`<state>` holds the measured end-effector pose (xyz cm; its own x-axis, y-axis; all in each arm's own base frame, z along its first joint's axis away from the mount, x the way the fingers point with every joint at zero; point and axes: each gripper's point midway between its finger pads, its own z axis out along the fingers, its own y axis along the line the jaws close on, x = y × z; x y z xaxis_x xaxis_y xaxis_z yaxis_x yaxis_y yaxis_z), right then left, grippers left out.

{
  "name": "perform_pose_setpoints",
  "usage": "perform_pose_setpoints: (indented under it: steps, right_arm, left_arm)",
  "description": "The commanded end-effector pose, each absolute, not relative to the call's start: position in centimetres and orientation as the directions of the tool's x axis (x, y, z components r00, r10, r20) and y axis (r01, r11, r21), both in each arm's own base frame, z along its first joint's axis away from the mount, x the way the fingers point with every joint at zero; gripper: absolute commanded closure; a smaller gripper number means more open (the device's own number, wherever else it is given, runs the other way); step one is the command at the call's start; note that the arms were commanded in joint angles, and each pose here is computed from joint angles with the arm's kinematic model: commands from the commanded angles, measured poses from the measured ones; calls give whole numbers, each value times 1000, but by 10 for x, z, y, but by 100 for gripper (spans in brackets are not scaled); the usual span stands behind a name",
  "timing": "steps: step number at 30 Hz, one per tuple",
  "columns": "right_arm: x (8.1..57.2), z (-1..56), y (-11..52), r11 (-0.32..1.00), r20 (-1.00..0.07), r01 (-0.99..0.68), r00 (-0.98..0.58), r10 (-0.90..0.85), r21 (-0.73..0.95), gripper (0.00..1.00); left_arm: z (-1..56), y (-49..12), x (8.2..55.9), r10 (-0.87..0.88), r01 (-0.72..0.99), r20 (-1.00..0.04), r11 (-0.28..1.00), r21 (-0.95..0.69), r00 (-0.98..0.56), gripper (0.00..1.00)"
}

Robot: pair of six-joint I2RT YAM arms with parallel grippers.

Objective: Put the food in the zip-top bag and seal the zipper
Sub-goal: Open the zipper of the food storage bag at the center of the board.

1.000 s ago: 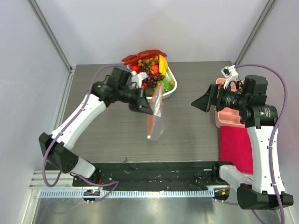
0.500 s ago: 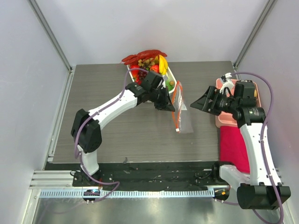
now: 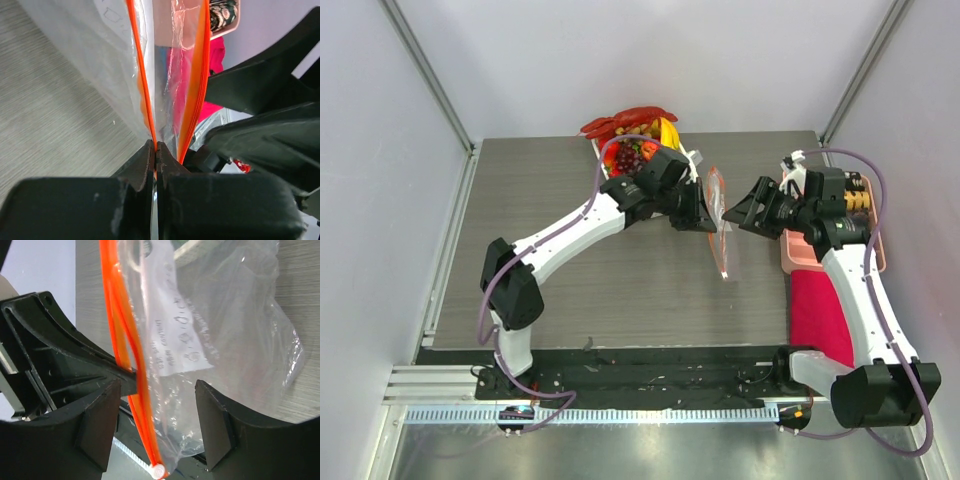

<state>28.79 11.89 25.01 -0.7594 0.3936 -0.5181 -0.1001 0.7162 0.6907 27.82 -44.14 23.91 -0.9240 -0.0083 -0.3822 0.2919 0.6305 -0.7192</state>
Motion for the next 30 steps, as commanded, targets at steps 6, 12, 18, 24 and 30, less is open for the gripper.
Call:
perform_pose_setpoints:
  steps: [6, 12, 18, 24, 30]
  right_arm:
    - [310, 261, 113, 827, -656, -124, -677, 334, 549, 54]
    - [307, 253, 83, 925, -702, -84, -678, 219, 370, 90]
    - [278, 249, 39, 986, -670, -22, -736, 97, 168, 99]
    - [251, 247, 29, 992, -621, -107, -783, -39, 73, 99]
    - [243, 238, 72, 928, -568, -243, -822, -42, 282, 99]
  left_arm:
    - [274, -457, 274, 10, 421, -513, 585, -694, -859, 100]
    - [279, -434, 282, -12, 415, -545, 633, -653, -839, 100]
    - [252, -359, 327, -95, 268, -591, 826, -496, -801, 100]
    - [248, -327, 336, 43, 319, -674, 902, -291, -738, 100]
    - [226, -350, 309, 290, 521, -613, 820, -238, -736, 100]
